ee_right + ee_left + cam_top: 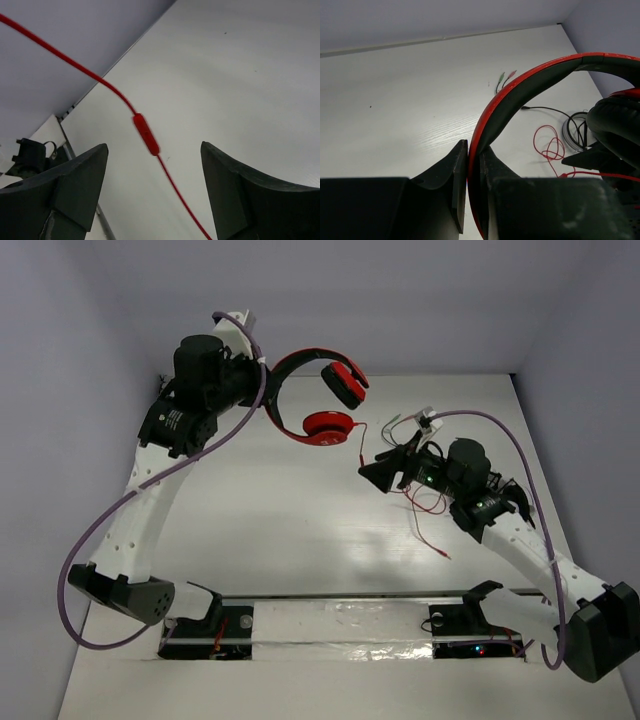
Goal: Wrap the headphones
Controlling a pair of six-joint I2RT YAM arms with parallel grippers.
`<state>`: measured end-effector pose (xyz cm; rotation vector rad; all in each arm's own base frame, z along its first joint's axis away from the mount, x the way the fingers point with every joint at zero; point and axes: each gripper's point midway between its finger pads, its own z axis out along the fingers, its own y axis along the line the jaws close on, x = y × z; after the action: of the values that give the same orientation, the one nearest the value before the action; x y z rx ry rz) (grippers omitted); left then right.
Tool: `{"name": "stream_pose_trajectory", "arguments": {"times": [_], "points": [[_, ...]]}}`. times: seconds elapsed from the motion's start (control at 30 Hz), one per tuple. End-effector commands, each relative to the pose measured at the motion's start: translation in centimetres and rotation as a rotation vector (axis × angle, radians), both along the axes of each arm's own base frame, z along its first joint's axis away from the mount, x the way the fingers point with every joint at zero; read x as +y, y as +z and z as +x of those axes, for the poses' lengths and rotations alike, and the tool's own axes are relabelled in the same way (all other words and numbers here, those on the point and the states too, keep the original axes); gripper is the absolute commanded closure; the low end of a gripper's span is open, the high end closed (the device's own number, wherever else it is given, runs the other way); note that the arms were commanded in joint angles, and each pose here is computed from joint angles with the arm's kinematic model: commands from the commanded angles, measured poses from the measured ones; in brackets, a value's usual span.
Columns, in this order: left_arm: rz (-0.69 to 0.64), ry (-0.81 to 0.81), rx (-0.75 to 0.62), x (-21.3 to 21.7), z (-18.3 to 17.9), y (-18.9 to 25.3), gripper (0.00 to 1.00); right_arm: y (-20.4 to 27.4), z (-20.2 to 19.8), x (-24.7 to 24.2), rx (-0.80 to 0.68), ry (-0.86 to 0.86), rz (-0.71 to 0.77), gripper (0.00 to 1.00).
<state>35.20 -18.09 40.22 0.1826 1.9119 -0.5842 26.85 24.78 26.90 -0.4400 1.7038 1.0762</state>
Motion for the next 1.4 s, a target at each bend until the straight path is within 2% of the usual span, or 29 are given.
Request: {"name": "stream_pose_trajectory", "arguments": {"times": [0.0, 0.17, 0.2, 0.27, 0.4, 0.53, 0.7, 0.9, 1.03, 1.2, 1.37], "points": [[-0.134, -0.039, -0.173, -0.2, -0.7, 7.6, 1.0, -0.2, 1.0, -0.5, -0.024, -0.06, -0.013, 0.19], [-0.185, -0.054, -0.213, 0.6, 0.3, 11.0, 1.0, -1.6, 1.7, -1.3, 0.005, -0.123, -0.043, 0.21], [-0.207, -0.081, -0.261, 0.4, -0.6, 13.4, 1.0, -1.8, 1.8, -1.5, 0.006, -0.135, -0.047, 0.21], [-0.21, -0.076, -0.256, 0.8, -0.1, 14.0, 1.0, -2.0, 2.1, -1.8, 0.006, -0.161, -0.052, 0.23], [-0.241, -0.048, -0.313, 2.4, -0.4, 16.7, 1.0, -2.0, 1.4, -1.2, 0.01, -0.104, -0.051, 0.25], [-0.28, -0.041, -0.329, 3.8, 0.2, 17.6, 1.0, -3.0, 0.8, -0.4, 0.048, -0.044, -0.052, 0.25], [-0.345, -0.085, -0.304, 3.4, 0.1, 17.7, 1.0, -3.1, 1.4, 1.3, 0.046, 0.024, -0.002, 0.26], [-0.352, -0.037, -0.339, 5.4, -0.5, 19.0, 1.0, -4.8, 2.9, 1.3, 0.05, -0.019, -0.009, 0.31], [-0.414, -0.068, -0.347, 5.1, -0.8, 19.5, 1.0, -6.4, 3.1, 0.6, 0.066, -0.072, -0.005, 0.24], [-0.434, -0.093, -0.353, 4.7, -1.3, 20.2, 1.0, -7.5, 4.2, 0.5, 0.075, -0.11, -0.017, 0.21], [-0.438, -0.078, -0.371, 5.2, -1.6, 20.7, 1.0, -8.4, 4.7, 0.4, 0.091, -0.134, -0.02, 0.25]]}}
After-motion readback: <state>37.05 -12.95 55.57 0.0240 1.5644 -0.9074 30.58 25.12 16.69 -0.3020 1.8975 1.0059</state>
